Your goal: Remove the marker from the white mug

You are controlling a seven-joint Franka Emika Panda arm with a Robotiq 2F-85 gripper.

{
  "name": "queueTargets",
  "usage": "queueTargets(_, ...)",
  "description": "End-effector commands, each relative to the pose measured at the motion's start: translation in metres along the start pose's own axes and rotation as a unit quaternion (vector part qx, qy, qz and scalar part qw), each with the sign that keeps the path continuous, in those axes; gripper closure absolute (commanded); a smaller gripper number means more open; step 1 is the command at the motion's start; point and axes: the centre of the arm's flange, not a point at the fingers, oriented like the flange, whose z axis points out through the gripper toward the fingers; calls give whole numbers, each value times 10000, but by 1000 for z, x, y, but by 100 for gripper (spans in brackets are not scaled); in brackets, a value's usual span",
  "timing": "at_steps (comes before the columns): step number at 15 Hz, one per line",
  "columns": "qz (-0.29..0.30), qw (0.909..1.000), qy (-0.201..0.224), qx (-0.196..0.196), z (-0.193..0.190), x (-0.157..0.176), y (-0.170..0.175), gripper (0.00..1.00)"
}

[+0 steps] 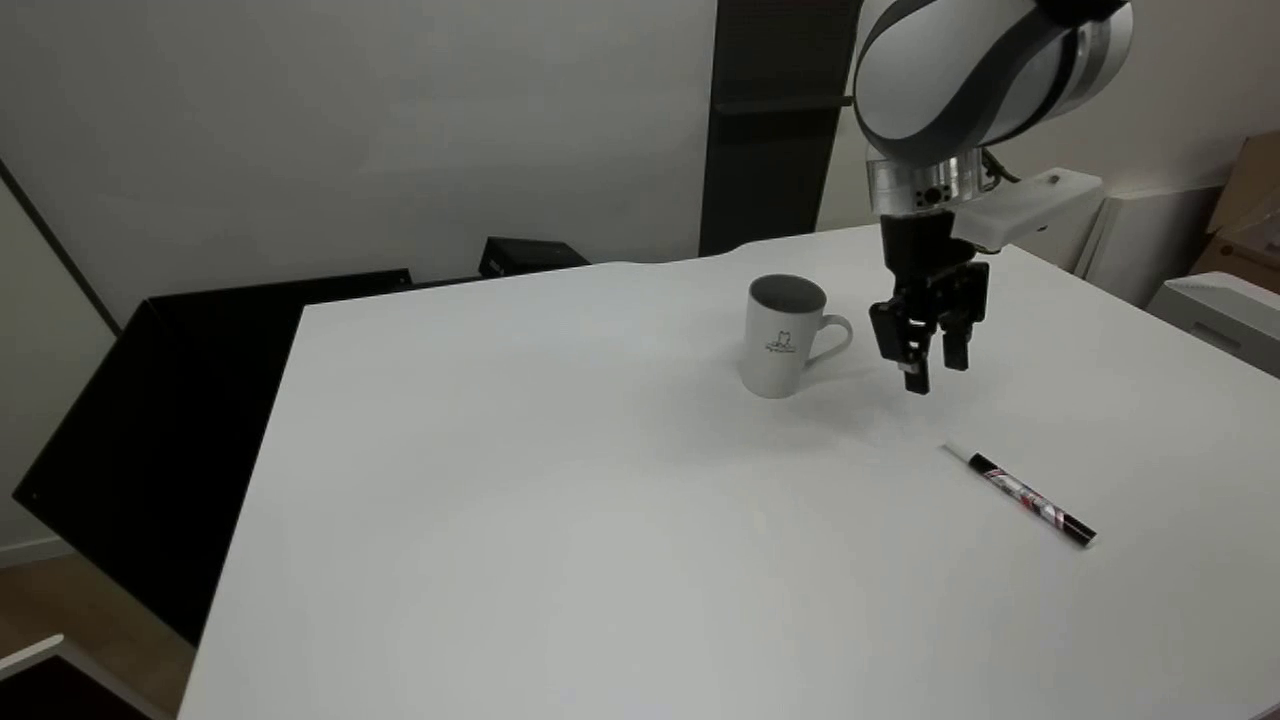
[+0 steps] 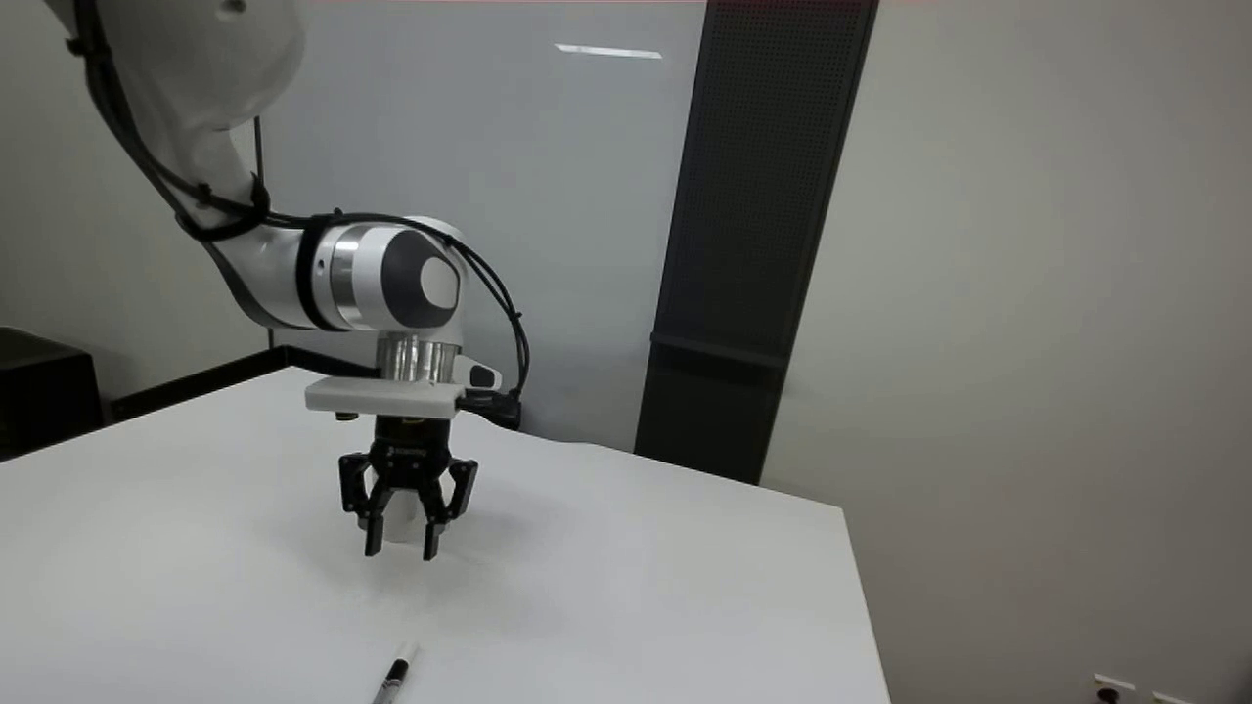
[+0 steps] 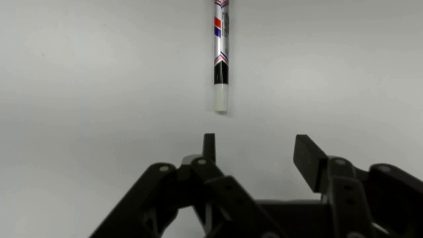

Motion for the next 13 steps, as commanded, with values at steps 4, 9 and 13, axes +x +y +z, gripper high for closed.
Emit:
queueTargets(4,69,9897,1427,-93,-100,-8,-22,0)
queueTargets(9,153,9819,1886,-107,-157,-20,-35,0)
queueTargets(13,88,9811,1927,-126,-163,-13,-34,0)
